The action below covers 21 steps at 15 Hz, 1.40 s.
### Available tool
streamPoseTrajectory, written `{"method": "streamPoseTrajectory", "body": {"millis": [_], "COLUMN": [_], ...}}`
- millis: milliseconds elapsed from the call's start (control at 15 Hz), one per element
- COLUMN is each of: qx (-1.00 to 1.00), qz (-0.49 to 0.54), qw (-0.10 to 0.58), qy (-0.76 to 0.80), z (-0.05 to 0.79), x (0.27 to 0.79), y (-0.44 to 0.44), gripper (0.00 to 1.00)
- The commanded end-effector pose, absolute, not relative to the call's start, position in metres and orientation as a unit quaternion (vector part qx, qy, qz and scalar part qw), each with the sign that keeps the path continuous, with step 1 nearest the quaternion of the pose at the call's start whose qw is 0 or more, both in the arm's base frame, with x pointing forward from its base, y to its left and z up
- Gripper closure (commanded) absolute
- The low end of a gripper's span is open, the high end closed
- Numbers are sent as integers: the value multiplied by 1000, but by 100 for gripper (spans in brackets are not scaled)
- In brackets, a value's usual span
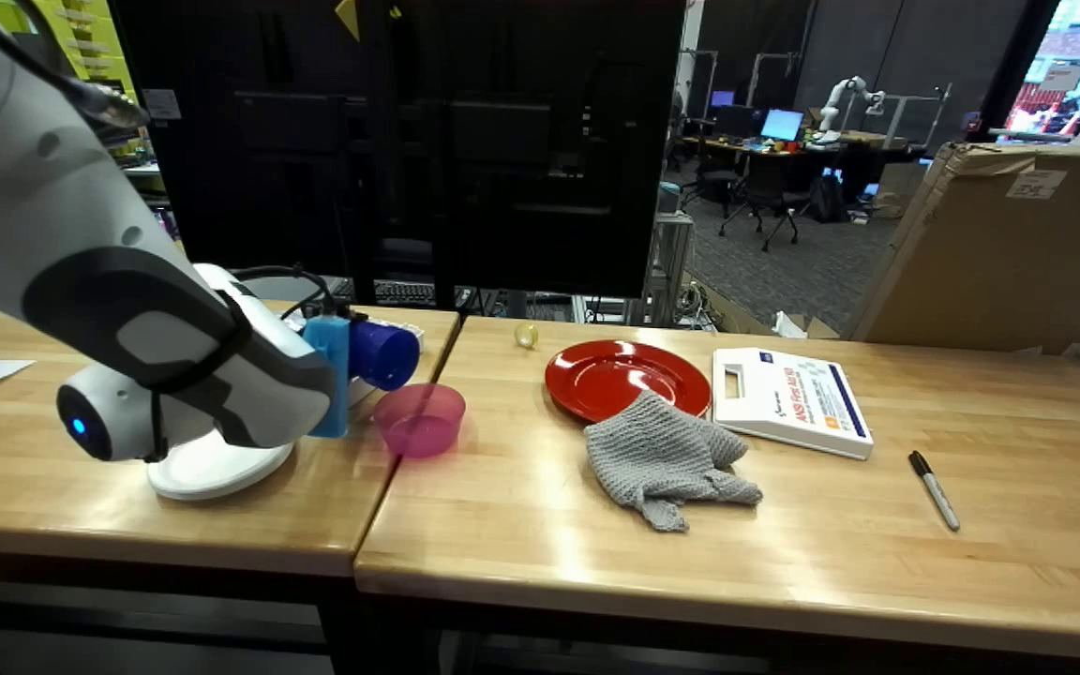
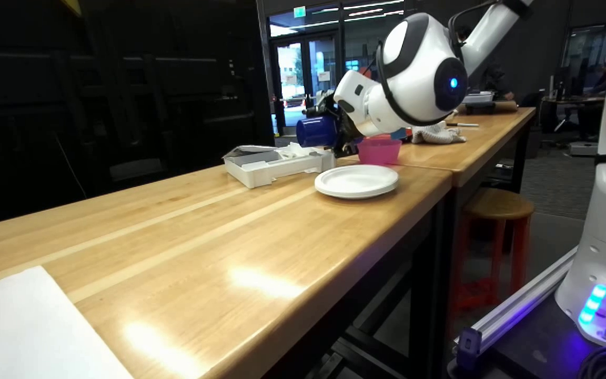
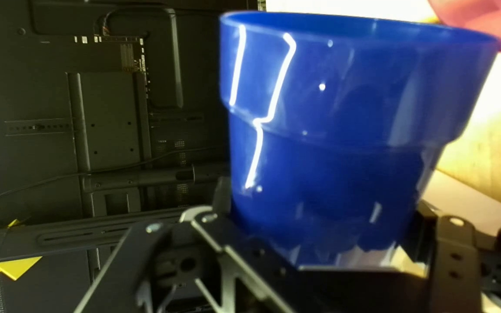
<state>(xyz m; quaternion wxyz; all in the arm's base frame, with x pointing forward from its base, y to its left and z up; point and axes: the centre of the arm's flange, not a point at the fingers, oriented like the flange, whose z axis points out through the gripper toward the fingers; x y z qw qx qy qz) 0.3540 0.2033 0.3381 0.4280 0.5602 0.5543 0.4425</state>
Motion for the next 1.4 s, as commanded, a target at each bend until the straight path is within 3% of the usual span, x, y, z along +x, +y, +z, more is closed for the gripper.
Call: {"method": "streamPoseTrajectory", "body": {"millis": [0,1333], "qx": [567,582], "qz": [459,489], "qw": [415,392], "qy": [544,518], "z": [346,347], "x": [350,353], "y": [188,169], "gripper": [42,42]}}
